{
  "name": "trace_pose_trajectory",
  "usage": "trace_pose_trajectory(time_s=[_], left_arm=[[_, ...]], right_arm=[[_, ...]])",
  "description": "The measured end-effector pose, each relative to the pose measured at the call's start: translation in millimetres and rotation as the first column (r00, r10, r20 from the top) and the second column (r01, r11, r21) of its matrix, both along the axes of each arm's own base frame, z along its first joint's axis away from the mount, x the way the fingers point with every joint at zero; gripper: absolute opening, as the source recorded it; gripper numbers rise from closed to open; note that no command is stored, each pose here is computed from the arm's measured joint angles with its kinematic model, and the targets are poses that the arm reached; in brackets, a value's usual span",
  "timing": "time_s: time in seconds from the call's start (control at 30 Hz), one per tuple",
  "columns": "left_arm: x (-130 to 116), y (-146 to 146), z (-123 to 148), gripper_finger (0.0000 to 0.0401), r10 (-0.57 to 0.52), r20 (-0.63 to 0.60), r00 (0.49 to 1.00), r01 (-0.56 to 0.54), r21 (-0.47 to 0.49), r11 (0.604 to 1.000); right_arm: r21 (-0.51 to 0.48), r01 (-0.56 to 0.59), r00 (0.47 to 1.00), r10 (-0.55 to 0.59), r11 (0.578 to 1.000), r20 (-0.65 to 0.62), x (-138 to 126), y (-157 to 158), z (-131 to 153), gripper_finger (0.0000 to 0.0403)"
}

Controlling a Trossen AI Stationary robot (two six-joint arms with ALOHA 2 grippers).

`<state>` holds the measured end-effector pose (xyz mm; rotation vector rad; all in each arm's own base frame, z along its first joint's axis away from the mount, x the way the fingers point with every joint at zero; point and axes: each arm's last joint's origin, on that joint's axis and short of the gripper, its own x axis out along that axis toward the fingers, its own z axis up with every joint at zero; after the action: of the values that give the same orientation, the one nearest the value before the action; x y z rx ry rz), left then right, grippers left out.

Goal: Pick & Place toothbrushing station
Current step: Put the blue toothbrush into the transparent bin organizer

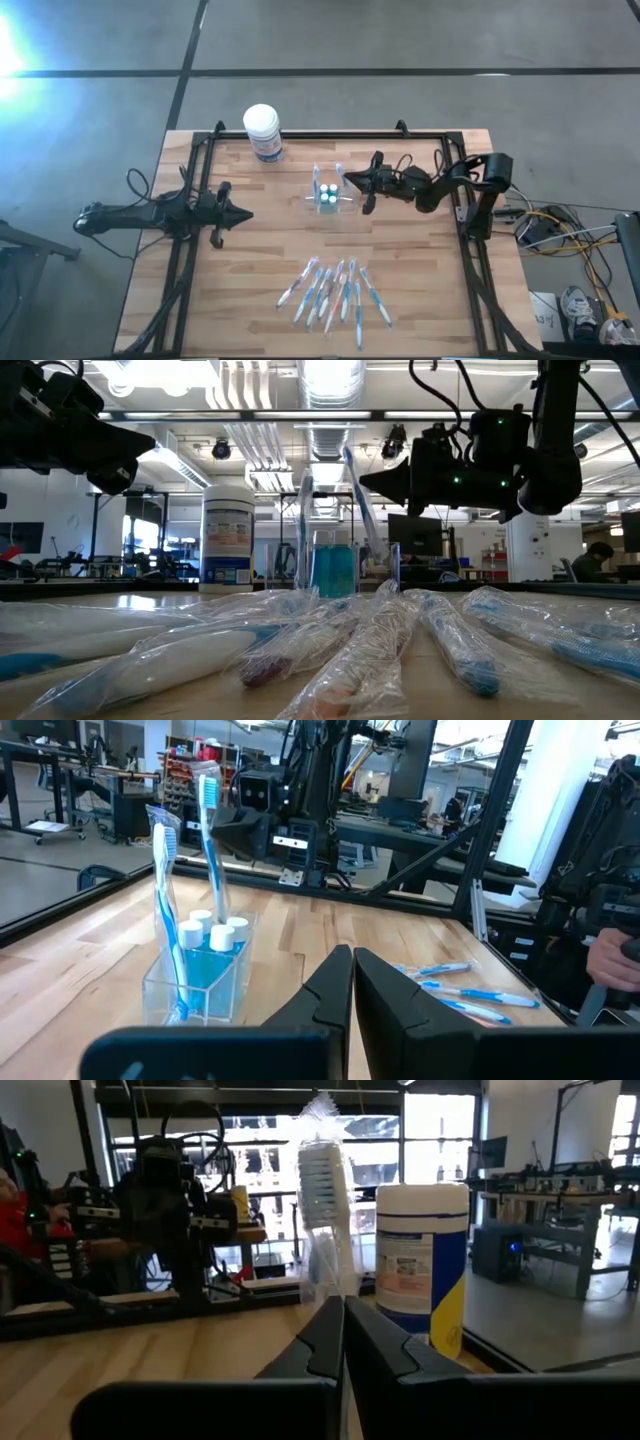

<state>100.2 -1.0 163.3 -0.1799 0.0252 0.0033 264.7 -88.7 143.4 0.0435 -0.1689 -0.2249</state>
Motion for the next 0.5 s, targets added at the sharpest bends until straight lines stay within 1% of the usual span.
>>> trace_pose_trajectory(time_s=[0.2,0.5], left_arm=[[0.0,0.0,0.0,0.0019,0.0,0.0,1.0,0.0,0.0,1.0],[0.0,0.0,-0.1,0.0019,0.0,-0.001,1.0,0.0,0.001,1.0]], right_arm=[[0.001,0.02,1.0,-0.02,1.0,-0.008,-0.4,-0.3,-1.0,0.0008],[0.02,0.029,0.998,-0.028,0.999,-0.058,-2.9,0.8,-7.6,0.0008]])
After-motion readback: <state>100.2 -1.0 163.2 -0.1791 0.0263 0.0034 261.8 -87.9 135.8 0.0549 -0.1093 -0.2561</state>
